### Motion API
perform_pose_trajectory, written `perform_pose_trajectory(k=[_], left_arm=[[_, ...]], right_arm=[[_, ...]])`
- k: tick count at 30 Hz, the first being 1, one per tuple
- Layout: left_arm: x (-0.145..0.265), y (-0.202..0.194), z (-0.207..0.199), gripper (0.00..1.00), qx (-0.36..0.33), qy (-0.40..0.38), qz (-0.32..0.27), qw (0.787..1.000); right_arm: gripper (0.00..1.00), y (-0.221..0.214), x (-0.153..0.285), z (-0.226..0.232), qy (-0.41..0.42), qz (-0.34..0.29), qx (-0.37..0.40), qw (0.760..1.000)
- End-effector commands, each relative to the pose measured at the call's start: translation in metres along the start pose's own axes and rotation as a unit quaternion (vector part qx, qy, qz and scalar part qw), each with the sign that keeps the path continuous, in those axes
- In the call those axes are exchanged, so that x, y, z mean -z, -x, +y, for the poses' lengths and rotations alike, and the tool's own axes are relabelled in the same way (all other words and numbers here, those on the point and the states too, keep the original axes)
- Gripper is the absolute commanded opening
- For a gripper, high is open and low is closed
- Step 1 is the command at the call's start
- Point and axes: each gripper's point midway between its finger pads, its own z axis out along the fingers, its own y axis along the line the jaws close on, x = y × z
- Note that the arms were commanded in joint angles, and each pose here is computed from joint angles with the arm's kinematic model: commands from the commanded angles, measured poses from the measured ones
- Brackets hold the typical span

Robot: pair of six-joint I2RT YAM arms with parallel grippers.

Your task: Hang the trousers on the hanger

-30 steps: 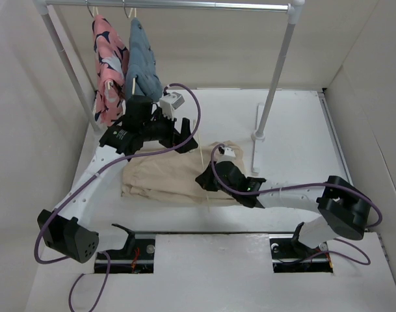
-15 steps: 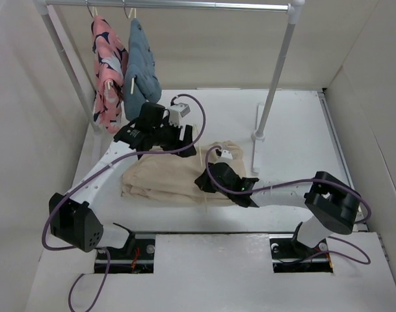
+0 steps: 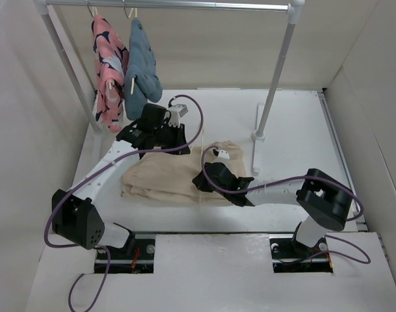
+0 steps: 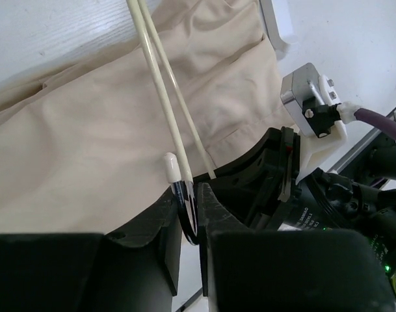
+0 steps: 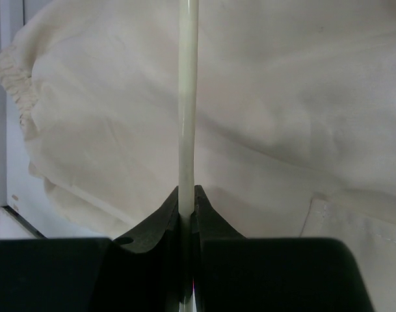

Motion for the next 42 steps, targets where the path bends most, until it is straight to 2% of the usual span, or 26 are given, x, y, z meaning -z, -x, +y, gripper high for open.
perform_pose_trajectory(k=[1,3,4,5,6,10,13,17,19,20,21,22,25,26,29,33,37,40,41,42], left_arm=[[-0.001,0.003,0.010,0.00,-0.033,0.016,-0.007,0.999],[-0.003,-0.005,0.017,0.00,-0.015,0.026,0.001,1.000],[-0.002,-0.003,0.022,0.00,0.003,0.031,-0.003,1.000],[-0.003,-0.007,0.028,0.00,0.017,0.041,0.000,0.999],[-0.005,-0.013,0.034,0.00,0.033,0.047,0.010,0.998],[-0.003,-0.014,0.047,0.00,0.076,0.060,0.005,0.995],[-0.009,-0.017,0.047,0.00,0.109,0.050,0.005,0.993],[-0.005,-0.016,0.053,0.00,0.178,0.038,-0.001,0.983],[-0.003,-0.014,0.053,0.00,0.202,0.034,-0.003,0.979],[-0.003,-0.014,0.051,0.00,0.212,0.029,-0.002,0.977],[-0.002,-0.012,0.049,0.00,0.239,0.022,-0.003,0.971],[-0.001,-0.008,0.048,0.00,0.251,0.014,-0.008,0.968],[0.000,-0.003,0.038,0.00,0.288,-0.010,-0.008,0.958],[-0.002,-0.002,0.034,0.00,0.282,-0.014,-0.009,0.959],[-0.007,-0.004,0.039,0.00,0.273,0.019,-0.015,0.962],[-0.019,-0.032,0.048,0.00,0.277,0.043,0.003,0.960],[-0.027,-0.043,0.063,0.00,0.277,0.070,-0.007,0.958],[-0.029,-0.042,0.068,0.00,0.268,0.078,-0.014,0.960],[-0.030,-0.044,0.069,0.00,0.264,0.078,-0.014,0.961],[-0.030,-0.042,0.069,0.00,0.262,0.076,-0.018,0.962]], right_arm=[[0.00,0.004,0.002,0.042,0.076,0.007,0.028,0.997],[0.00,0.005,0.002,0.046,0.083,0.007,0.045,0.996],[0.03,0.003,0.003,0.047,0.086,0.012,0.045,0.995],[0.13,0.004,0.003,0.047,0.085,0.012,0.053,0.995],[0.37,0.006,0.006,0.047,0.085,0.012,0.064,0.994],[0.71,0.014,0.022,0.045,0.077,0.013,0.087,0.993],[0.81,0.025,0.041,0.030,0.039,0.005,0.093,0.995],[0.88,0.050,0.077,0.030,0.032,-0.024,0.088,0.995],[0.92,0.051,0.089,0.001,-0.025,-0.023,0.085,0.996],[0.96,0.058,0.099,-0.005,-0.040,-0.030,0.060,0.997],[0.96,0.064,0.103,-0.015,-0.066,-0.038,0.050,0.996],[0.97,0.060,0.109,-0.040,-0.110,-0.020,0.049,0.992],[0.99,0.062,0.121,-0.073,-0.174,-0.015,0.027,0.984],[0.99,0.061,0.122,-0.091,-0.194,-0.011,0.022,0.981],[0.99,0.057,0.120,-0.115,-0.212,0.005,-0.011,0.977],[0.99,0.053,0.116,-0.135,-0.223,0.013,-0.040,0.974],[0.99,0.042,0.099,-0.135,-0.196,0.033,-0.054,0.979],[0.90,0.036,0.084,-0.125,-0.165,0.045,-0.057,0.984],[0.79,0.029,0.079,-0.129,-0.170,0.057,-0.052,0.982],[0.72,0.026,0.076,-0.129,-0.168,0.063,-0.053,0.982]])
